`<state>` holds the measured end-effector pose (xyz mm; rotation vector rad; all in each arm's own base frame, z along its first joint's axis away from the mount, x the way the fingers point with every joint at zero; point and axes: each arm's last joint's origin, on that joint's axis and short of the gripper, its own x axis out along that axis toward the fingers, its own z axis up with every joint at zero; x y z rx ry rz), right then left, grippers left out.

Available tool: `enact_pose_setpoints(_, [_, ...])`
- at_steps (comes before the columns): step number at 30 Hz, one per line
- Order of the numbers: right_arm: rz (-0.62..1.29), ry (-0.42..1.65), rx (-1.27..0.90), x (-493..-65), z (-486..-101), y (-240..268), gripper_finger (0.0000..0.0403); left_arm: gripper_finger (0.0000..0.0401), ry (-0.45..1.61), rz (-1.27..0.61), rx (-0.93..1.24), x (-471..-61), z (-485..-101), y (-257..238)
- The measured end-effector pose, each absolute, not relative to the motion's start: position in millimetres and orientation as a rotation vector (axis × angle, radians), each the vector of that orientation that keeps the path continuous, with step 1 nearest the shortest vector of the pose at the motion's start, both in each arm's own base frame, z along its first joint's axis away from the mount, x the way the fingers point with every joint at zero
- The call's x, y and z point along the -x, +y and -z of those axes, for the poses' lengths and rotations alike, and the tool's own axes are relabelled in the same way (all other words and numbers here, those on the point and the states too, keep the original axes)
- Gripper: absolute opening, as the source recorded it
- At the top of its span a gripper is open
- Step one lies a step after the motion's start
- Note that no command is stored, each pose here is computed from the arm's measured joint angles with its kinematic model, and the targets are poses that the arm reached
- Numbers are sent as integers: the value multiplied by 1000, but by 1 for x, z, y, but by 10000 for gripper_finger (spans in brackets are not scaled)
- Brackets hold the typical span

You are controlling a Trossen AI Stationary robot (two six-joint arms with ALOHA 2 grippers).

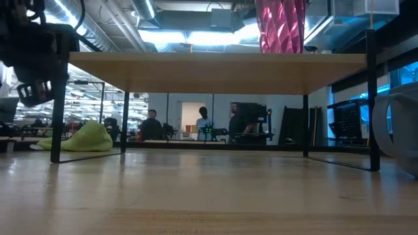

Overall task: Stack small to large cups/mugs on shelf
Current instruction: Adjust the shelf on the table, then put the white mug on the shelf

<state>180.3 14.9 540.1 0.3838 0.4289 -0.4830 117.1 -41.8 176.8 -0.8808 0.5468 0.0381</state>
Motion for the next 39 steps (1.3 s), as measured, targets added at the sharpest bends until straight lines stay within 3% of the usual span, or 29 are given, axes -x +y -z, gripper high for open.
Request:
enact_pose_setpoints(18, [483,429,-382,-180,-540,15,79,0,553,67,906,-120,-181,-46])
enact_pose_setpoints(25, [483,429,-385,-180,-540,15,79,0,646,-66,866,-112,-169,-41])
enact_pose_setpoints(32, [468,435,-358,-179,-541,15,79,0,590,3,831,-100,-208,-36])
enact_pose_setpoints(39, [468,446,-317,-179,-540,13,79,0,893,4,711,-58,-277,-24])
